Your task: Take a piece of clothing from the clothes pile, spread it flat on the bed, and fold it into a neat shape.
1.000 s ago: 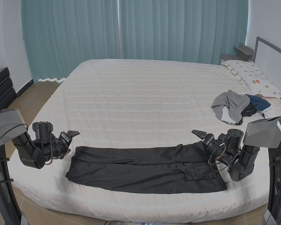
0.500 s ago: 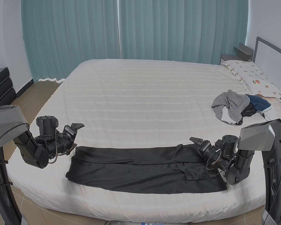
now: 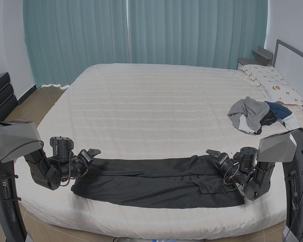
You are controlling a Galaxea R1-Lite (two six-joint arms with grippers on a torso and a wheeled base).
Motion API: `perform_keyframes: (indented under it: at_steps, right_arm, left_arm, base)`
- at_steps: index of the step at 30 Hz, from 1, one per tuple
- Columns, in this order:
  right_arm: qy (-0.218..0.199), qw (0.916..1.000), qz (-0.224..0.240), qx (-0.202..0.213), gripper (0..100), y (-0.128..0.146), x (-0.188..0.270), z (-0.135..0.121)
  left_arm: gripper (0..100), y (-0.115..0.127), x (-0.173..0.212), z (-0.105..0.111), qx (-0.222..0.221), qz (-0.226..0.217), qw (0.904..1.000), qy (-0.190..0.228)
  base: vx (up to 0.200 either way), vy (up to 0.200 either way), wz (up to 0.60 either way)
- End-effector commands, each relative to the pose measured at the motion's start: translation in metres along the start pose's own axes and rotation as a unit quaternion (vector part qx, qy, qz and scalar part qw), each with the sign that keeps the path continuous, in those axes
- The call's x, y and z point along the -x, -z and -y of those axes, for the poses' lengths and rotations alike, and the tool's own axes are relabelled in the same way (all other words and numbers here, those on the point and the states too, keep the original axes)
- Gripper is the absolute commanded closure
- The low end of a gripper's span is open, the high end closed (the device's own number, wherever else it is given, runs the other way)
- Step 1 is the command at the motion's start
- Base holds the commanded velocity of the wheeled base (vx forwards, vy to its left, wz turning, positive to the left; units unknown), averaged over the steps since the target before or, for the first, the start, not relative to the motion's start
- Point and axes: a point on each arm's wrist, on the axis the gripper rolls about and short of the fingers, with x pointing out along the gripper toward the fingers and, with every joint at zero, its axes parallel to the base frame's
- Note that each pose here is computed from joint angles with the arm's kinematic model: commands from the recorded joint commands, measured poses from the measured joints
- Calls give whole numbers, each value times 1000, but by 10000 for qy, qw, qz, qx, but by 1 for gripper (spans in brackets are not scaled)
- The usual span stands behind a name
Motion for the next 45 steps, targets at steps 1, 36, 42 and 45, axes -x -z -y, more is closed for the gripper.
perform_keyframes:
  at_steps: [1, 36, 42, 45]
  right_arm:
    - [-34, 9999, 104, -4, 0, -2, 1, -1]
    - [279, 9990, 344, -29, 0, -8, 6, 10]
    - [279, 9990, 344, -29, 0, -8, 6, 10]
    - [279, 9990, 344, -29, 0, -8, 6, 10]
  left_arm:
    - [0, 3, -6, -13, -65, -14, 9997, -252]
    - [0, -22, 12, -56, -1612, -753, 9840, 9]
    - [0, -17, 10, -53, -1675, -809, 9825, 31]
    - [0, -14, 9, -50, -1714, -851, 9815, 67]
  base:
    - [0, 0, 0]
    - [0, 0, 0]
    - [0, 0, 0]
    - [0, 0, 0]
